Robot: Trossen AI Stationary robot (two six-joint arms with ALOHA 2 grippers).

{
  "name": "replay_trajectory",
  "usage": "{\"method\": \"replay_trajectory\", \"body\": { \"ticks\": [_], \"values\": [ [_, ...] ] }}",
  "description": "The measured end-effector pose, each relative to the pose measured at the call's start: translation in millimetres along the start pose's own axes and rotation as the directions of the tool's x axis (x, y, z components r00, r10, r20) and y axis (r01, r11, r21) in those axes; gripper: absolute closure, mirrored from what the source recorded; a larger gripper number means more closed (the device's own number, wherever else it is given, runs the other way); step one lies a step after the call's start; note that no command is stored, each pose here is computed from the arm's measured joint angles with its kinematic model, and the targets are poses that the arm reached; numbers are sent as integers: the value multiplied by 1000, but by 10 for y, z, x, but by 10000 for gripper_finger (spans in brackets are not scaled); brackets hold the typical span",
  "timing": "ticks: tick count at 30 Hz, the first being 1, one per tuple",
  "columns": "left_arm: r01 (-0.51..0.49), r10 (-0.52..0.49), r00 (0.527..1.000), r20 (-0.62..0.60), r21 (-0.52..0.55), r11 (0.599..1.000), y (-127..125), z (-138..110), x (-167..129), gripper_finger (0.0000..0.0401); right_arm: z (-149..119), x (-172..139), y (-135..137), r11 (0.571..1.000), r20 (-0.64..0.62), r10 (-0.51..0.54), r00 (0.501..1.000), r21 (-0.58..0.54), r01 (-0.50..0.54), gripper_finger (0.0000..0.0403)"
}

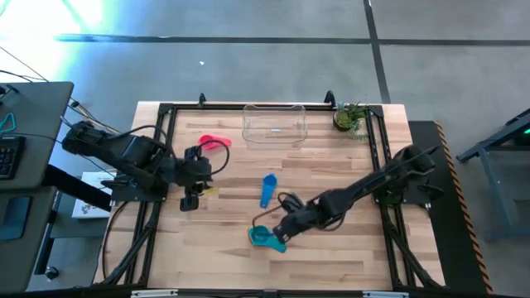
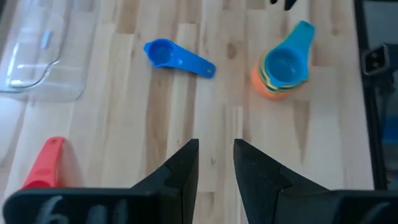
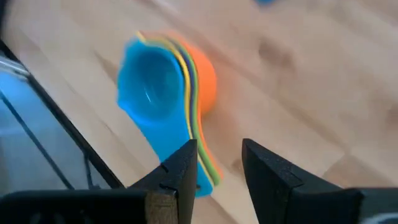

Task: Nest measuring cups in basket
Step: Stack the red measuring cup in the light blue measuring cup

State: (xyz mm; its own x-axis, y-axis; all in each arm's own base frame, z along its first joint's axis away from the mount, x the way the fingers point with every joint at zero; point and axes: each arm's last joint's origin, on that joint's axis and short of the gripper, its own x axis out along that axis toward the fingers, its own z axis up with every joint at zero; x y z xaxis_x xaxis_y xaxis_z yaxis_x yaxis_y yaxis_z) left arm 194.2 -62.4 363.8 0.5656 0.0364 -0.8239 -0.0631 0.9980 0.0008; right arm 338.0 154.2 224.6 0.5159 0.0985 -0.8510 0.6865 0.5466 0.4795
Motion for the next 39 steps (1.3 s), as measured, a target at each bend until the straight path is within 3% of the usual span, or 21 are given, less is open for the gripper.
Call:
{"method": "replay_trajectory", "body": {
  "ticks": [11, 18, 26, 39],
  "values": [
    [-122, 114, 990, -83, -103, 987, 348, 6, 51, 311, 611, -778, -150, 988, 198, 88, 976, -140, -61, 284],
    [-201, 177, 973, -146, -170, 965, 587, -17, 72, 311, 944, -1134, -348, 976, 279, 102, 955, -214, -41, 284],
    [-297, 227, 925, -304, -207, 932, 907, -251, 409, 311, 1218, -1356, -611, 961, 253, 91, 963, -276, -18, 284],
    [-331, 211, 901, -378, -288, 898, 1386, -641, 867, 311, 1498, -1449, -914, 947, 186, 66, 980, -322, -3, 284]
  ]
}}
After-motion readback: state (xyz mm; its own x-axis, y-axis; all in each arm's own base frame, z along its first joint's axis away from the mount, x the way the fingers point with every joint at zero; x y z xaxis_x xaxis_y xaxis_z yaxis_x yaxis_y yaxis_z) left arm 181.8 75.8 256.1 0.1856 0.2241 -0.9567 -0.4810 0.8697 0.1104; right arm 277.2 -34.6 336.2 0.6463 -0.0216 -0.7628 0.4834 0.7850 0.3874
